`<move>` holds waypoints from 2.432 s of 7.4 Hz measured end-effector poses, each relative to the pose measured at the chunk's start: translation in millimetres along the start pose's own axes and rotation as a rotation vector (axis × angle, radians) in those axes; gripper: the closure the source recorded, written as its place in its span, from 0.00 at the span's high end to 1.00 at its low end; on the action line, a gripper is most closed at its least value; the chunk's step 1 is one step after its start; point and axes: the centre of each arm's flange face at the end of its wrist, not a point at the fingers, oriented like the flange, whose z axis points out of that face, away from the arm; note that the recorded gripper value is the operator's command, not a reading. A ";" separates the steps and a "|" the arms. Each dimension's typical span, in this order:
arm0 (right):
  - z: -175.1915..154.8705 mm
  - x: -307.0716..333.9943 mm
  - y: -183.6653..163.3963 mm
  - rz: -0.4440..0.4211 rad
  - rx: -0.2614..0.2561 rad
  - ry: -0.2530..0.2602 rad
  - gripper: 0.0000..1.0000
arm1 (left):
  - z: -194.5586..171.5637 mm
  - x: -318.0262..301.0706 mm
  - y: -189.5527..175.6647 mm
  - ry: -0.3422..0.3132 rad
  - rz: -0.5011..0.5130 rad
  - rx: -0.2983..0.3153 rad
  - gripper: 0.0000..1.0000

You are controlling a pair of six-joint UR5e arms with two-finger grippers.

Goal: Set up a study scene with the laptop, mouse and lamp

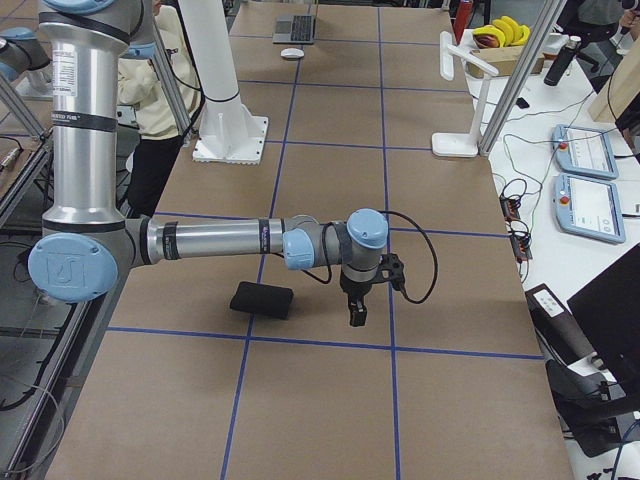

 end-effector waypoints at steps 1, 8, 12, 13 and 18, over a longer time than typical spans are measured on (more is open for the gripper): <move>-0.8 -0.6 0.9 -0.001 0.001 0.000 1.00 | -1.0 2.9 1.1 0.011 -0.012 -0.009 0.00; -0.5 -0.1 5.0 0.000 -0.001 0.000 1.00 | -35.2 68.4 25.2 0.038 -0.008 -0.109 0.00; 1.3 1.5 8.0 0.004 -0.006 0.000 1.00 | -84.9 144.7 49.2 -0.003 0.028 -0.137 0.00; 3.6 3.1 11.9 0.005 -0.012 -0.005 1.00 | -97.6 169.3 52.6 -0.004 0.030 -0.138 0.00; 13.5 10.5 32.6 0.021 -0.041 -0.030 1.00 | -160.7 289.3 109.6 0.042 -0.028 -0.203 0.00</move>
